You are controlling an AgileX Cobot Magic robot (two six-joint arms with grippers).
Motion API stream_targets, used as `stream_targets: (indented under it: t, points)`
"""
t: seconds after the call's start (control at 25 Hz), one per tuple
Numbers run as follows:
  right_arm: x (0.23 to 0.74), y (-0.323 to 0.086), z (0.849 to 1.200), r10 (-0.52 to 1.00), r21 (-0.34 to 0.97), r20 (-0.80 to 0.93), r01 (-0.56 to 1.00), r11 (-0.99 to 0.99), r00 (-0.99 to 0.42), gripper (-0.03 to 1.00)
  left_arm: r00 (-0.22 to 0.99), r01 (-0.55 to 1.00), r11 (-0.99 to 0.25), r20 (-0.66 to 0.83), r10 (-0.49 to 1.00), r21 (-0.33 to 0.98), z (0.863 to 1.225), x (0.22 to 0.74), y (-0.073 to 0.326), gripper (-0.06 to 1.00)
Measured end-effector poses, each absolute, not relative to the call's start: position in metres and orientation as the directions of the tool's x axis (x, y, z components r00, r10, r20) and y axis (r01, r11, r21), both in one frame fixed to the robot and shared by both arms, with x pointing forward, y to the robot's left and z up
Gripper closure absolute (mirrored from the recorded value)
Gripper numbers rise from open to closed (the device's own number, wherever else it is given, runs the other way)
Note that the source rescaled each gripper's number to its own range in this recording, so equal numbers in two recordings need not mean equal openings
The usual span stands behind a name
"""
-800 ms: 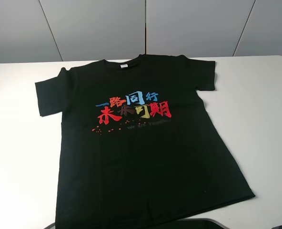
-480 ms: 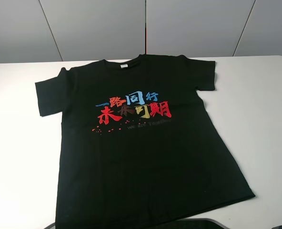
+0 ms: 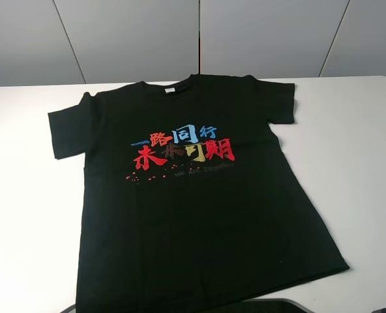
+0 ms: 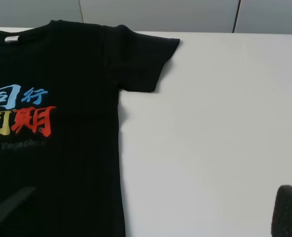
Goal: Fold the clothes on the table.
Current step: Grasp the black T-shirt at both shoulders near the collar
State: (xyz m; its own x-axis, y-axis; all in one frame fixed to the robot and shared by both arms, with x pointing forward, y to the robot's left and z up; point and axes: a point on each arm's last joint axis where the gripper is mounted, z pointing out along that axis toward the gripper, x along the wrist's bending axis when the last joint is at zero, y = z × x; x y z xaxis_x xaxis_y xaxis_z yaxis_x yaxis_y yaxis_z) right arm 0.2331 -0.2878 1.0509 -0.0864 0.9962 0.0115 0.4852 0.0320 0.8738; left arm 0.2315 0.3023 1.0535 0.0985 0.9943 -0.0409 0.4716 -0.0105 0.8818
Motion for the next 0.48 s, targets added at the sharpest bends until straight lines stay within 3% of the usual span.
stream_targets:
  t: [0.48]
  points:
    - [0.2331,-0.2879,1.0508,0.996,0.874,0.01,0.485,0.033,-0.085,-0.03,0.098,0.472,-0.01,-0.041,0.994,0.882,1.0535,0.2315,0.3023,-0.04]
